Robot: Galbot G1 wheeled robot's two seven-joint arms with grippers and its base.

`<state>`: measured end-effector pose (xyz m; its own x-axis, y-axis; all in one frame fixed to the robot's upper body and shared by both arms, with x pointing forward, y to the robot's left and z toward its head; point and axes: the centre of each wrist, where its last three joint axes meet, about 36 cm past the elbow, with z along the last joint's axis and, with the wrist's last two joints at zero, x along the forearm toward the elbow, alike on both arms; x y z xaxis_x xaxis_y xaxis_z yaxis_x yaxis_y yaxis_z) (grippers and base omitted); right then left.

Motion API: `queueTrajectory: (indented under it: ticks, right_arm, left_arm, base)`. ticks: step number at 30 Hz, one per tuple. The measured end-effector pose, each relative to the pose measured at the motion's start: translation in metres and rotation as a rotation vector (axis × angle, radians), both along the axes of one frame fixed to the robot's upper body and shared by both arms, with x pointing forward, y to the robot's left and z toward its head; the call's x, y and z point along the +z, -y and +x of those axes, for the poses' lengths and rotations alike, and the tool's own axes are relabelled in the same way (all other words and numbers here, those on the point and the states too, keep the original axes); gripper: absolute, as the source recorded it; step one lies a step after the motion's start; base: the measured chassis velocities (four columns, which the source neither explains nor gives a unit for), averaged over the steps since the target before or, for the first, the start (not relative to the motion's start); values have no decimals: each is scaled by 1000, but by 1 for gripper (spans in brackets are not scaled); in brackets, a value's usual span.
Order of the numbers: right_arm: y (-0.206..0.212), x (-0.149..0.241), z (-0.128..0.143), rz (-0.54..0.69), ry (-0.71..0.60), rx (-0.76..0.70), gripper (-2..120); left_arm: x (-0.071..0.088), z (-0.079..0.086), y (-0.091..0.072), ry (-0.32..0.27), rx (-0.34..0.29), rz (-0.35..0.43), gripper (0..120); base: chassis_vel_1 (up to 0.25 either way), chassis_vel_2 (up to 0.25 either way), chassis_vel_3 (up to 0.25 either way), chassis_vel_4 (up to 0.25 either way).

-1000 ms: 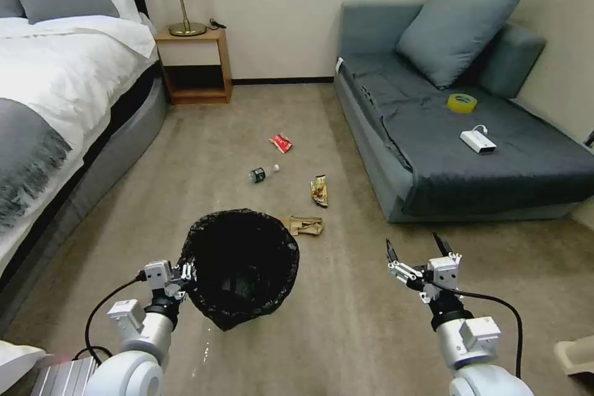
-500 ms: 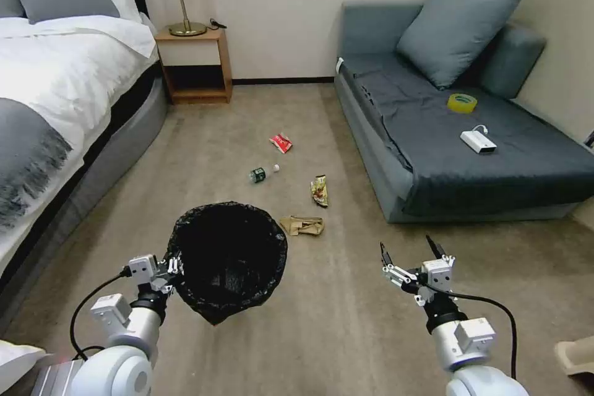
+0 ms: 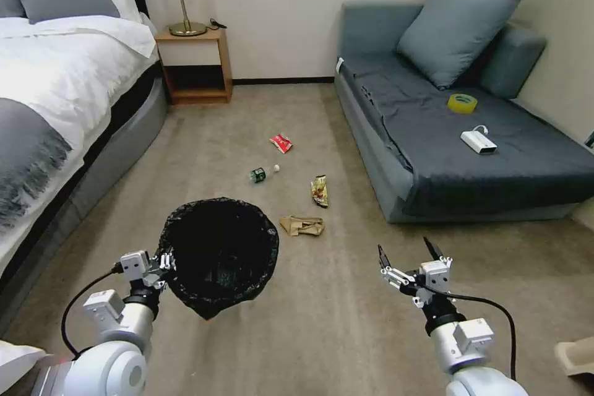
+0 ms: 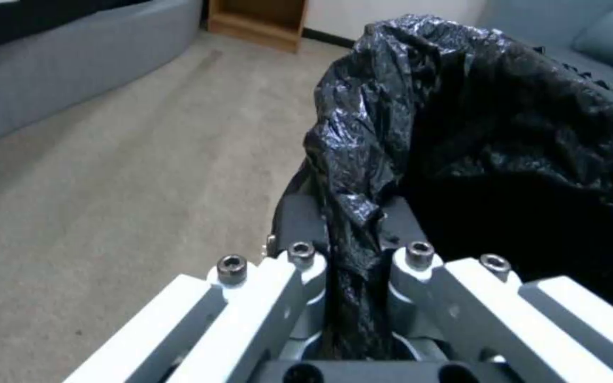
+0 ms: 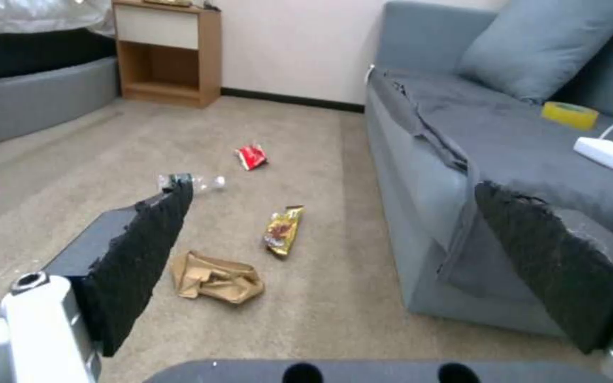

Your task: Pick up the trash bin, then pick up the garbage on the floor and place it into the trash bin.

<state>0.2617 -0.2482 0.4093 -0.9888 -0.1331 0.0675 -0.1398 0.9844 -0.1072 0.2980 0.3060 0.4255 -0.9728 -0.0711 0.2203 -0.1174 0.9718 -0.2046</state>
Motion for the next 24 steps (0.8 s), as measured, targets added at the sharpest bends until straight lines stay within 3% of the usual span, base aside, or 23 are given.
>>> queueTrajectory:
  ticks: [7, 24]
  right_arm:
    - [0, -1, 1, 2, -1, 1, 100]
    - [-2, -3, 3, 5, 4, -4, 100]
  left_arm:
    - [3, 2, -4, 12, 5, -3, 6]
    - [7, 6, -11, 31, 29, 3, 6]
  base:
    - [-9, 10, 12, -10]
    - [-123, 120, 116, -114]
